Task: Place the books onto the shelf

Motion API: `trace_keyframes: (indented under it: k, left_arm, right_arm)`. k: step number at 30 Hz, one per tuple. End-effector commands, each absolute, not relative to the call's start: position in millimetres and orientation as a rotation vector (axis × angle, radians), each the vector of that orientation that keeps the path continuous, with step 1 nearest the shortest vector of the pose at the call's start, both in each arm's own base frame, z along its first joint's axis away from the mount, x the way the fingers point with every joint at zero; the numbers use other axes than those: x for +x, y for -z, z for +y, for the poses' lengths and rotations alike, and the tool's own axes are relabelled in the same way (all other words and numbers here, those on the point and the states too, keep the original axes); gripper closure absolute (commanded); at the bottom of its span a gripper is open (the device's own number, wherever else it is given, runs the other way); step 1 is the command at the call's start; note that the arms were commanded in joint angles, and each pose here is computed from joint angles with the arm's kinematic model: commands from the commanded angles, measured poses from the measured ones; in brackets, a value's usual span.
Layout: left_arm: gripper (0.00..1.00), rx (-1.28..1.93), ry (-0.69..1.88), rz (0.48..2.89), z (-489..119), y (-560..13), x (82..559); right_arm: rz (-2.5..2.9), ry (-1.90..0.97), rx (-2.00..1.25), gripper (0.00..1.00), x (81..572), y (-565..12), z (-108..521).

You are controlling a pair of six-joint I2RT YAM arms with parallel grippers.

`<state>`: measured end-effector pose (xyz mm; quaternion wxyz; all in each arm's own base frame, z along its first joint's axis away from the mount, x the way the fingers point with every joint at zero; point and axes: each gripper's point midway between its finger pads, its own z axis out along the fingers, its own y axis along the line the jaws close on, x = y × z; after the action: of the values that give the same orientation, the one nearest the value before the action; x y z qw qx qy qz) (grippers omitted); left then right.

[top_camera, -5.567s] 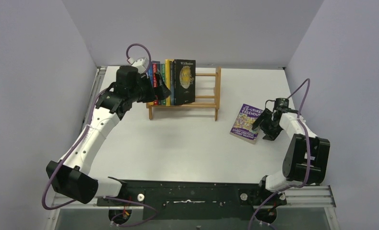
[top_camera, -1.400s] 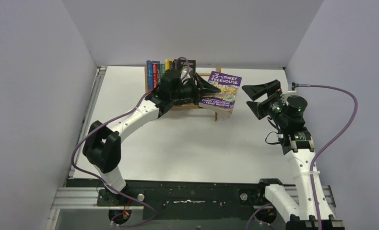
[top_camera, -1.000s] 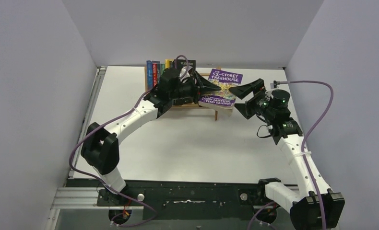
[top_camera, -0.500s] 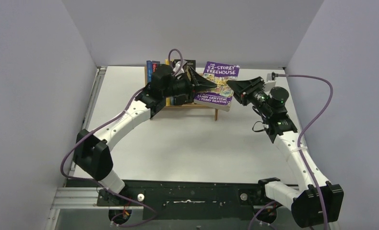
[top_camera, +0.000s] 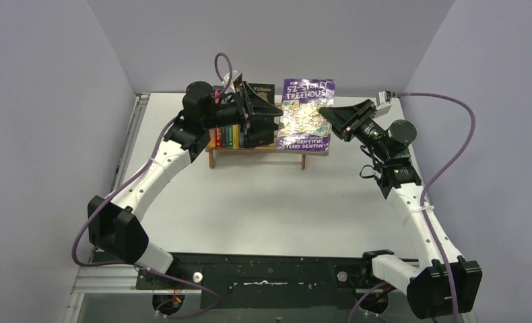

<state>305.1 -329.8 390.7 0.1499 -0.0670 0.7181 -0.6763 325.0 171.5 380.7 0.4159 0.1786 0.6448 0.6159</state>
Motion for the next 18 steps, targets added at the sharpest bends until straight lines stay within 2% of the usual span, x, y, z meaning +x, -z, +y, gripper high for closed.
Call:
trace_keyframes:
  k: [1,10,15,17,18]
  left_arm:
    - [0.36,-0.005,1.980,1.971,-328.4,-423.5,285.9]
    - [0.38,0.101,1.995,1.931,-342.8,-440.2,277.4]
    - [0.68,0.126,1.976,1.916,-341.8,-440.9,277.1]
    - [0.83,0.120,1.952,1.900,-335.7,-440.7,281.1]
    - [0.95,0.123,1.940,1.892,-332.9,-440.3,283.4]
  right_arm:
    - [1.395,-1.671,0.151,1.00,293.7,-459.4,183.0]
    - [1.431,-1.707,0.074,1.00,289.6,-458.4,201.0]
    - [1.461,-1.685,0.053,1.00,293.9,-455.3,204.7]
    - [1.484,-1.662,0.046,0.92,295.8,-453.1,205.2]
    - [1.500,-1.646,0.042,0.85,296.7,-451.2,205.3]
